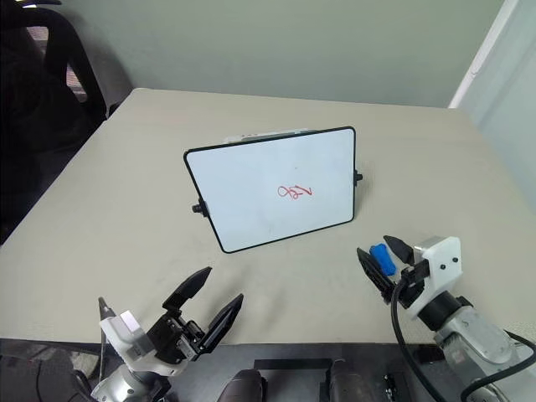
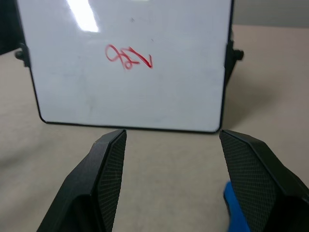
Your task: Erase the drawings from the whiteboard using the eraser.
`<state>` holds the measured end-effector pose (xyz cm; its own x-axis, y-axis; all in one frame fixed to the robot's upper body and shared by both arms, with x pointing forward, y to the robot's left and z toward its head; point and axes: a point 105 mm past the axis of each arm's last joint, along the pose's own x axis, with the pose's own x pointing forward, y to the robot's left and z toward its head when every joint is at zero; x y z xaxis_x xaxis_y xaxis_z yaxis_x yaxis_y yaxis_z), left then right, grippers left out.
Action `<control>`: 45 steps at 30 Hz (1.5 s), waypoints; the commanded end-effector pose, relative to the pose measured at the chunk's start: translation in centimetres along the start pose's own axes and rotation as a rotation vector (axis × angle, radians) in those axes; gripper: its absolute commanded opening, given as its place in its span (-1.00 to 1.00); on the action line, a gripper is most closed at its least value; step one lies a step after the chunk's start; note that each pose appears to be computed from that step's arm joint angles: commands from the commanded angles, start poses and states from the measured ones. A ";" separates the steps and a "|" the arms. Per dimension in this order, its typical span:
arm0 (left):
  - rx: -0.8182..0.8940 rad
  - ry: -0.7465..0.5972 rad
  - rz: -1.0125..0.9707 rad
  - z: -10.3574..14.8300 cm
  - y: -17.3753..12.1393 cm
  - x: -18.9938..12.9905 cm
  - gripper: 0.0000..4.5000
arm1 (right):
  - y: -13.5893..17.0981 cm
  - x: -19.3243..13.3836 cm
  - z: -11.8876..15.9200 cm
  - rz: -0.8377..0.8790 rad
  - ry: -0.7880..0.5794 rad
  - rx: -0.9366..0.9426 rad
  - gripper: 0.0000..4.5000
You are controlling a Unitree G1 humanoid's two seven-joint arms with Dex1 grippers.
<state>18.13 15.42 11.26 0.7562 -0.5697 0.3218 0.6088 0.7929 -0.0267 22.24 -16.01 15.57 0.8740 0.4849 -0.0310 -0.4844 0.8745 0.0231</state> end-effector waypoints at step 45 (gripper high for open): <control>0.041 -0.020 0.031 0.8 1.7 -0.4 1.00 | -7.0 3.2 -6.7 -0.070 0.533 -0.061 0.91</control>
<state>18.85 17.00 11.29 0.7760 -0.5441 0.3191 0.5763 0.8172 -0.0081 28.09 -20.30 8.35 0.7727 0.3551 -0.5261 -0.4326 0.9012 -0.0271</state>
